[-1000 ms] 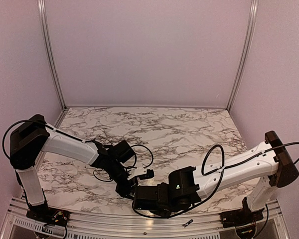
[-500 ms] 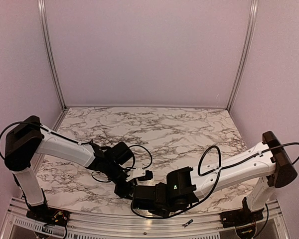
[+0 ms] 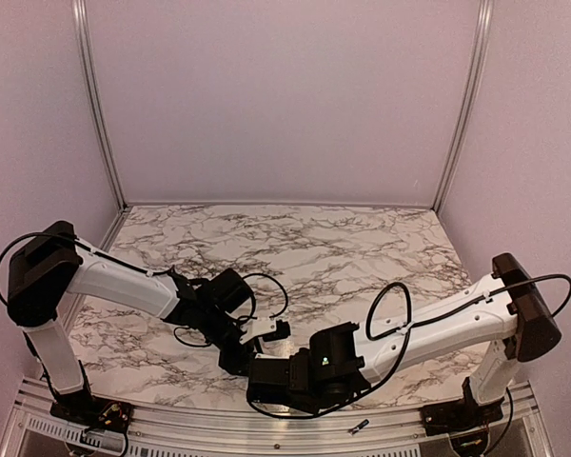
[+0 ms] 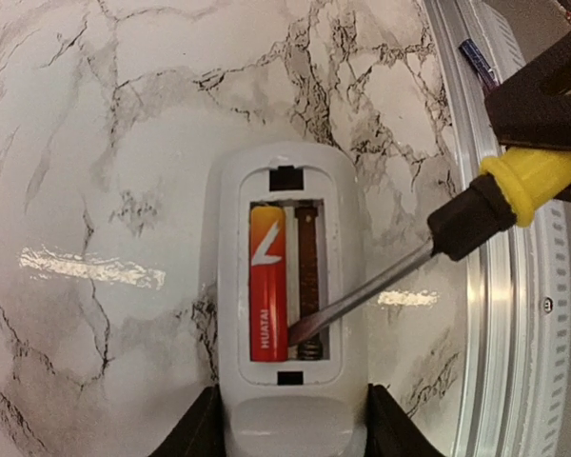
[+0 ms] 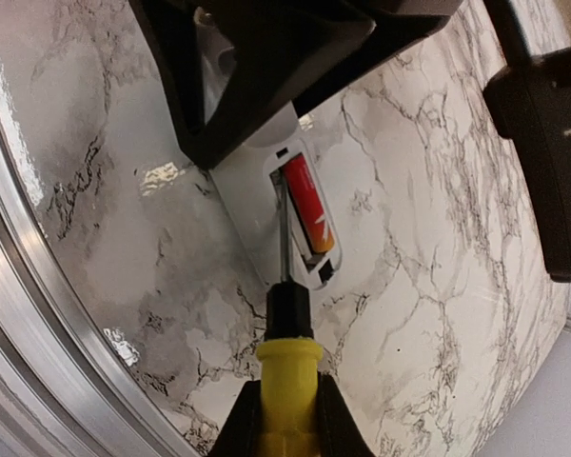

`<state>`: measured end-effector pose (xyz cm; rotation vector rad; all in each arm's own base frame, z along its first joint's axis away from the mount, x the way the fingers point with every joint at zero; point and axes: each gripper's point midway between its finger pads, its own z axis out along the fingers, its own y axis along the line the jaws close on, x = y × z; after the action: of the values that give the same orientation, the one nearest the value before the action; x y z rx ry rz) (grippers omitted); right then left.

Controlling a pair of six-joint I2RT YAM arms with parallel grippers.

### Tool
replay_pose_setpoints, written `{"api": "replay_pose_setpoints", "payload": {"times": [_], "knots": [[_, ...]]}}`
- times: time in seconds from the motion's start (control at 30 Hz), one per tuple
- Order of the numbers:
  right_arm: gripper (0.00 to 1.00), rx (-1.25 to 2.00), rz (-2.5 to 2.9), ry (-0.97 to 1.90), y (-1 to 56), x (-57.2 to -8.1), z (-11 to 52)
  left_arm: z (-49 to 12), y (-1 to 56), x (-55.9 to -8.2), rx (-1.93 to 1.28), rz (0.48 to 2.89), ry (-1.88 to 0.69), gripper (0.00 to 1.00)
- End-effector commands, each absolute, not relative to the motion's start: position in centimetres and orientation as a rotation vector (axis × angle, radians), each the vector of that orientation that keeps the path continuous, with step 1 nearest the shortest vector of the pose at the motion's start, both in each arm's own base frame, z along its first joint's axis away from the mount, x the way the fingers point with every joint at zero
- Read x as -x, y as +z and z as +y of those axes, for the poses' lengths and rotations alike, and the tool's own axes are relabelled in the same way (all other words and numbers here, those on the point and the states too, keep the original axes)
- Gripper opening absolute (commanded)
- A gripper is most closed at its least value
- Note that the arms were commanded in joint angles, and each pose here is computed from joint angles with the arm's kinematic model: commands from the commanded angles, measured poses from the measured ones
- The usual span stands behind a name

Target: Unload the batteries from the remote control

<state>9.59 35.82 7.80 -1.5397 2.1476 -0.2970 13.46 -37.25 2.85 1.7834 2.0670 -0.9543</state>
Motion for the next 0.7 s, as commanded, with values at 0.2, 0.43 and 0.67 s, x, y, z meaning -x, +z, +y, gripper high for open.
{"api": "replay_pose_setpoints", "payload": {"times": [0.2,0.43,0.67], "knots": [[0.0,1.461,2.117,-0.451,6.5,-12.1,35.3,-39.7,7.4,-9.4,-1.745,1.996,-1.449,0.0],[0.0,1.462,2.123,-0.441,6.2,-11.7,35.2,-39.5,7.5,-9.8,-1.711,2.026,-1.475,0.0],[0.0,1.54,2.124,-0.38,5.8,-10.9,35.5,-39.3,6.9,-10.9,-1.734,2.013,-1.324,0.0]]}}
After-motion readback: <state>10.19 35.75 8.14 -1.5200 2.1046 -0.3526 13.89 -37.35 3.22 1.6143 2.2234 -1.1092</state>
